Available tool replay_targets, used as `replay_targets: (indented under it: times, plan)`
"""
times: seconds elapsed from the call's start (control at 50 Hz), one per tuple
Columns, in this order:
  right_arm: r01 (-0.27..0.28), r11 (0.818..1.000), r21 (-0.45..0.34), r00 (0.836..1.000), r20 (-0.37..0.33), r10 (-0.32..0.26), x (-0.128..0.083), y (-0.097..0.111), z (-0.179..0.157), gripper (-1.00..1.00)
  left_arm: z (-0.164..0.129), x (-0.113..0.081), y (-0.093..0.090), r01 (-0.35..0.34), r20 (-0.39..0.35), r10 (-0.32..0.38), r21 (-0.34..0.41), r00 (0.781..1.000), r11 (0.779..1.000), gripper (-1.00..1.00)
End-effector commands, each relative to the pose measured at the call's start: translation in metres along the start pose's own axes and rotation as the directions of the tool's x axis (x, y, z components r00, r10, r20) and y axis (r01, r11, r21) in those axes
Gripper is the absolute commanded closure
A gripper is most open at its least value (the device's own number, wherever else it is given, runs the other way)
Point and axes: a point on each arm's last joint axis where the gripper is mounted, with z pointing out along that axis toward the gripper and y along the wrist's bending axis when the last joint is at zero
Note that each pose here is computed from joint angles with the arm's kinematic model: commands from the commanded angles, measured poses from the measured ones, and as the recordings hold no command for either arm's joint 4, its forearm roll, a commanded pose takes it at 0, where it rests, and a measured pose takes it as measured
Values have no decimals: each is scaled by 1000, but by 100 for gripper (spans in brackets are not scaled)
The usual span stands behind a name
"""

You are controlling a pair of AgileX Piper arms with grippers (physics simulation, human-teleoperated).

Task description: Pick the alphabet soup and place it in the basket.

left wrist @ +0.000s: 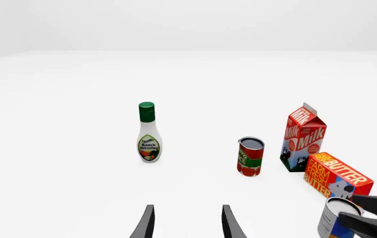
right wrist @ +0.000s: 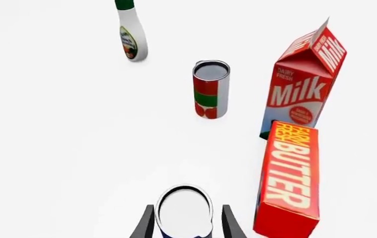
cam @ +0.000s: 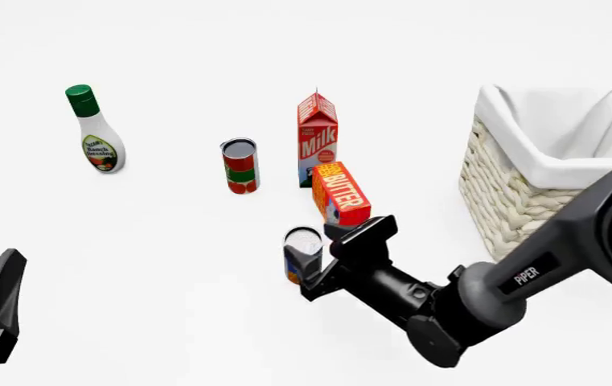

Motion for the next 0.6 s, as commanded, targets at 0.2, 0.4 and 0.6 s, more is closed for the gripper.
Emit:
replay_targets:
  times: [0.2,0.4,0.6]
  plan:
    - [-3,1000,-3,1000,-22,3,11,1,10,-100,0,0,0,0,0,0,0,1000,1000,-100]
    - [-5,1000,-2,999,-32,5,17,0,14,-100,0,0,0,0,0,0,0,1000,1000,-100]
    - [-8,1000,-3,999,-36,8,20,1,15,-100,0,0,0,0,0,0,0,1000,1000,-100]
